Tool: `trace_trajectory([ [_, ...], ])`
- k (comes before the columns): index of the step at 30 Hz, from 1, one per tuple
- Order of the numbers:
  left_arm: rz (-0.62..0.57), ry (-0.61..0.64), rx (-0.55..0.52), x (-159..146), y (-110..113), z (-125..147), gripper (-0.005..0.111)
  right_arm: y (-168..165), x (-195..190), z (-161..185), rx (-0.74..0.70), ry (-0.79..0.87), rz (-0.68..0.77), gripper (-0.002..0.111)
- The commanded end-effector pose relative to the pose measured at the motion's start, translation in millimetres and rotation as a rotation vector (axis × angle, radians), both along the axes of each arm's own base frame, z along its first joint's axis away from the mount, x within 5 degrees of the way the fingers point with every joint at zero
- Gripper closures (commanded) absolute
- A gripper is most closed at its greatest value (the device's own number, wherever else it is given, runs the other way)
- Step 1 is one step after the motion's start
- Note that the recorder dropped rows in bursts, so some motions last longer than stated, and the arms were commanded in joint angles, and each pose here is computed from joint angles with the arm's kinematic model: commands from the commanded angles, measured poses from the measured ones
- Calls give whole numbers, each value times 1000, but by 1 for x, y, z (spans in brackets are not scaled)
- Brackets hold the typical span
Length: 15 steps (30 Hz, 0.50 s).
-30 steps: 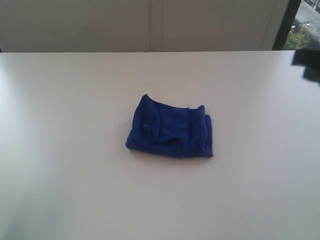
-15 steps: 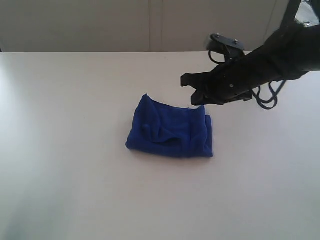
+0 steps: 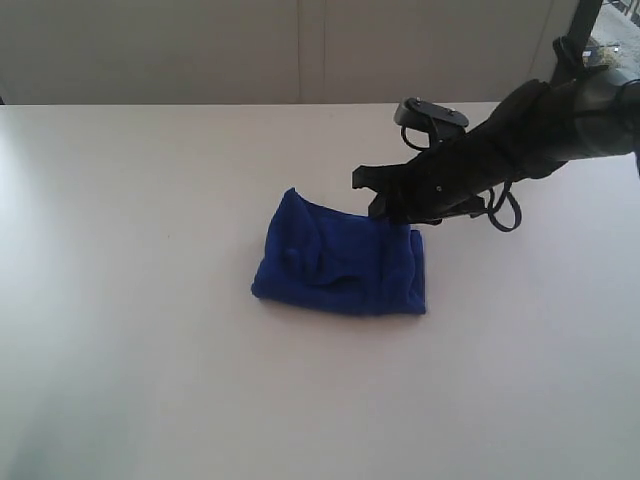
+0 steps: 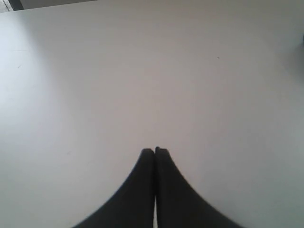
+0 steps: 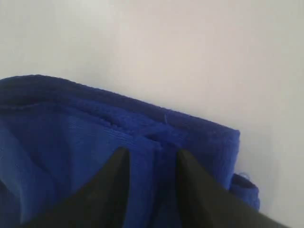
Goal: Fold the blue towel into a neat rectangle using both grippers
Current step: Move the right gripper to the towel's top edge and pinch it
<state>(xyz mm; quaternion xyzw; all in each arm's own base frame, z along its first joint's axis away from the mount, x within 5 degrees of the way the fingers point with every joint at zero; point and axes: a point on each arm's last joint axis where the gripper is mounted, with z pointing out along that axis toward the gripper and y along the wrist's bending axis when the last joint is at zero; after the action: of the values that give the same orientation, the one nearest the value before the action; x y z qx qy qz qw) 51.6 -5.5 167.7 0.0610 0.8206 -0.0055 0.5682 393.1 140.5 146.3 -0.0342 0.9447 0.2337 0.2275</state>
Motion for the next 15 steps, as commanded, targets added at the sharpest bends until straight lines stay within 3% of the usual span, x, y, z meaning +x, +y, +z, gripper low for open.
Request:
trace_trajectory([
  [1,-1,0,-11,0,0,-1,107,4,6,-8,37,11,-17,71],
  [8,-1,0,-11,0,0,-1,107,7,10,-14,56,24,-13,72],
  [15,-1,0,-11,0,0,-1,107,8,8,-14,62,32,20,98],
])
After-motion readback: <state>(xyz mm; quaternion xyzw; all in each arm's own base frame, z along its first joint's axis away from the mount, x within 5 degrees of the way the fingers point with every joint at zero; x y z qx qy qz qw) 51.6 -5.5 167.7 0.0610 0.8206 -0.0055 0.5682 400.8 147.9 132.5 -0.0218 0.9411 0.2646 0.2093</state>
